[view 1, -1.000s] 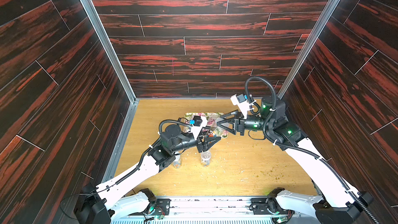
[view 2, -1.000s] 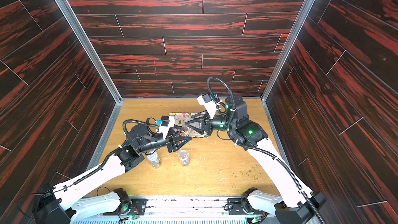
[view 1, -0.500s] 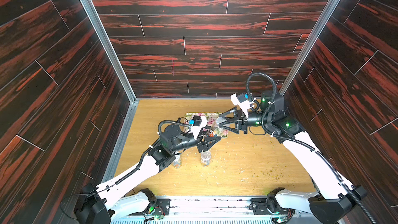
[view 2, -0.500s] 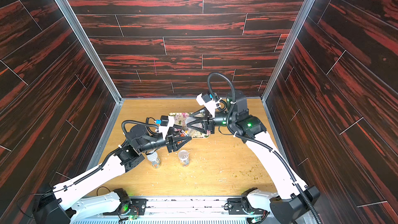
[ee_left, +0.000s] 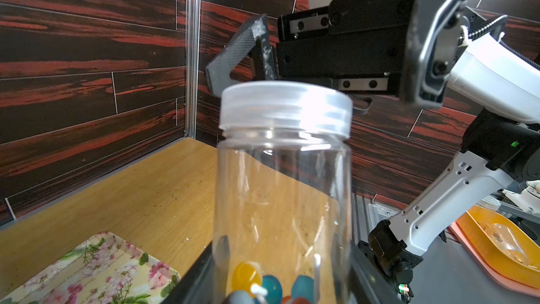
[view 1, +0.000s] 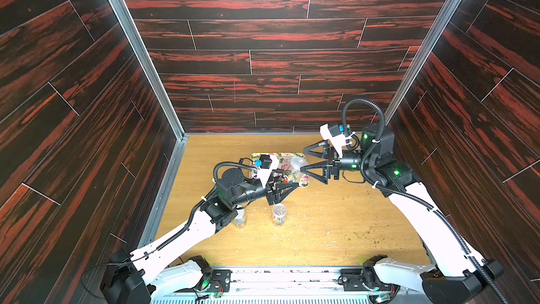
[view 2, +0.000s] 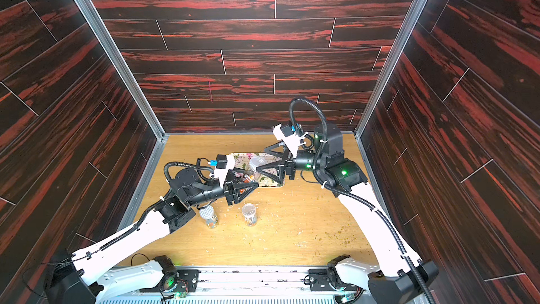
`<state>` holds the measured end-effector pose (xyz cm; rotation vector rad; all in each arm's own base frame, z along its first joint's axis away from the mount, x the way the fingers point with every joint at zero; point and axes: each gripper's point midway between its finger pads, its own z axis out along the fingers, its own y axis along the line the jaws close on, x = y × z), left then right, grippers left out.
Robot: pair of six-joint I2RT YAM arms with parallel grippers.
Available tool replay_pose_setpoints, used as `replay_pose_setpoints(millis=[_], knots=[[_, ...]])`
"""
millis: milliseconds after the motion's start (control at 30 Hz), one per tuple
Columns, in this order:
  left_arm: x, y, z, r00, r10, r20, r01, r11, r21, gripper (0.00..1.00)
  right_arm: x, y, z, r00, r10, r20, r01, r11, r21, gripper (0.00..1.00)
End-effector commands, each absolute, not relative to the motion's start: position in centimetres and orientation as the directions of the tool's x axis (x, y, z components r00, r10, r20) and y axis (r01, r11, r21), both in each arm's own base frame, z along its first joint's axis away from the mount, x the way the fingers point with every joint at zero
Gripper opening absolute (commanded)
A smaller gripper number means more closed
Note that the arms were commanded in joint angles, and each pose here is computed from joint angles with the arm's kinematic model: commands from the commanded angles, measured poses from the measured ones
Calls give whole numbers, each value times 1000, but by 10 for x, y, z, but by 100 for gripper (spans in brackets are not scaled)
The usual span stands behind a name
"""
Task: Pour the candies out of the jar
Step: Unscrew the lid from the jar.
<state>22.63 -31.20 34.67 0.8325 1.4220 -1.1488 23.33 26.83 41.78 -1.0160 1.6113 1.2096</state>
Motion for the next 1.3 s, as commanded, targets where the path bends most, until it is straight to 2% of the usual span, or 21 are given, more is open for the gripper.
replay_pose_setpoints(millis=[0,133,200,367,467,733,1267], knots=[[226,-309,359,-151,-124,-981,938,296,-181,37,238,258,429,-384,-57,-921,-886,302,351,99],[227,-308,356,-145,-109,-983,937,304,-172,37,249,245,434,-510,62,-858,-764,425,485,99],[226,-308,356,-141,-102,-985,938,304,-166,37,259,233,430,-579,149,-802,-650,508,564,99],[228,-308,352,-135,-86,-987,936,317,-155,37,263,221,422,-643,280,-713,-456,607,650,99],[229,-307,349,-131,-71,-989,934,326,-147,37,259,228,408,-666,279,-692,-391,660,642,99],[233,-308,337,-132,-38,-990,929,345,-137,37,252,255,392,-706,246,-664,-371,671,642,88],[236,-309,329,-135,-18,-991,926,352,-133,37,247,281,385,-730,183,-659,-392,677,623,84]])
